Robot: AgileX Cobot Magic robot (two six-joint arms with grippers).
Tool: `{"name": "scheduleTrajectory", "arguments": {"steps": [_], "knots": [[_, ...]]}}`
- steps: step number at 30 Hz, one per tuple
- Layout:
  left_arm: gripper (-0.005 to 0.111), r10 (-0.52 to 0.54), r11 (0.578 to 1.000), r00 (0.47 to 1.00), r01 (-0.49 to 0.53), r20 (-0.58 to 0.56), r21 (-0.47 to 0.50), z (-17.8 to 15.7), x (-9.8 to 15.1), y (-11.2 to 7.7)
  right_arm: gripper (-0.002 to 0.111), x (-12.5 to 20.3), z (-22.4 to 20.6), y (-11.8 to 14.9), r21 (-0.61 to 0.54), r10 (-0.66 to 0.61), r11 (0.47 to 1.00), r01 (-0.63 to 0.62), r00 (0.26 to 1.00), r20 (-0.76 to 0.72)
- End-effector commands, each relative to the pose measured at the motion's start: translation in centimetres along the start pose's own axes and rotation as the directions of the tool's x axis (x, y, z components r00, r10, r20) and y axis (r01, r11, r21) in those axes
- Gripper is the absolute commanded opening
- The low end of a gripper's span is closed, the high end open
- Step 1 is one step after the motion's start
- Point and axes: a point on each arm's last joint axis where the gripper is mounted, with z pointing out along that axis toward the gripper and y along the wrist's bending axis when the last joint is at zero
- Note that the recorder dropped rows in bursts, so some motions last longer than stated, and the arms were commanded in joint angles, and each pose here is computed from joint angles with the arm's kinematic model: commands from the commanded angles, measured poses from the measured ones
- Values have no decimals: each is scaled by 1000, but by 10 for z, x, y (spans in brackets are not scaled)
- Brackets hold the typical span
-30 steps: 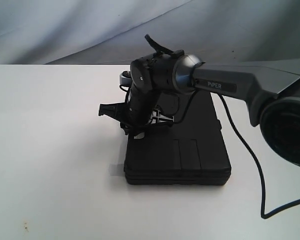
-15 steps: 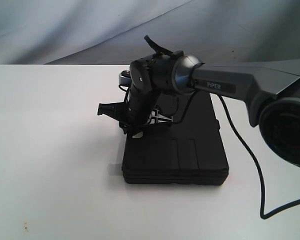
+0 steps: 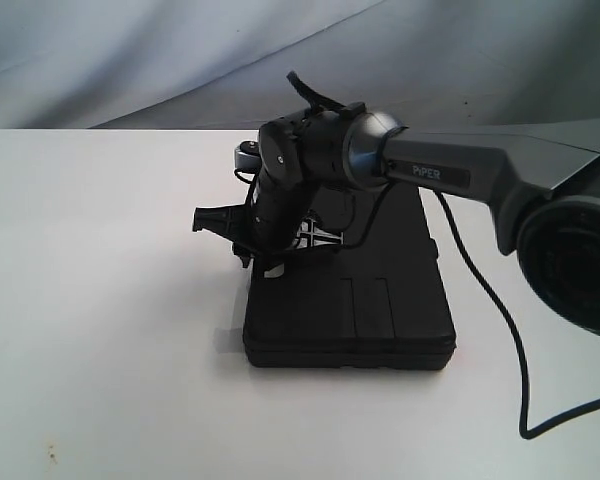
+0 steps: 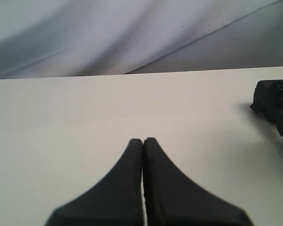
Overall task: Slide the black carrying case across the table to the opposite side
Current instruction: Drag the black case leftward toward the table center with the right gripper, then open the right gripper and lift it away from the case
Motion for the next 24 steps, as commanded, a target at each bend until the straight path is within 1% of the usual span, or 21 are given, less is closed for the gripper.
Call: {"name": "scheduleTrajectory", "arguments": {"steps": [1, 6, 12, 14, 17, 19, 22, 23, 24], "knots": [[0, -3, 1000, 1000, 4, 16, -4, 0, 0, 0, 27, -3, -7, 4, 0, -10, 1000, 10, 1000, 28], [0, -3, 1000, 1000, 4, 16, -4, 0, 0, 0, 27, -7, -21, 4, 19, -31, 999, 30, 998, 60], [0, -3, 1000, 1000, 4, 16, -4, 0, 0, 0, 27, -17, -53, 8, 15, -71, 997, 70, 986, 148], [0, -3, 1000, 1000, 4, 16, -4, 0, 0, 0, 27, -21, -67, 9, 19, -93, 996, 91, 978, 188], [0, -3, 1000, 1000, 4, 16, -4, 0, 0, 0, 26, -27, -89, 10, 42, -165, 986, 159, 955, 246], [0, -3, 1000, 1000, 4, 16, -4, 0, 0, 0, 21, -30, -104, 10, 80, -278, 961, 266, 918, 282], [0, -3, 1000, 1000, 4, 16, -4, 0, 0, 0, 6, -34, -126, 10, 154, -451, 892, 424, 836, 314], [0, -3, 1000, 1000, 4, 16, -4, 0, 0, 0, 1, -34, -131, 10, 169, -488, 873, 457, 813, 317], [0, -3, 1000, 1000, 4, 16, -4, 0, 0, 0, 0, -35, -137, 11, 185, -530, 848, 497, 785, 320]]}}
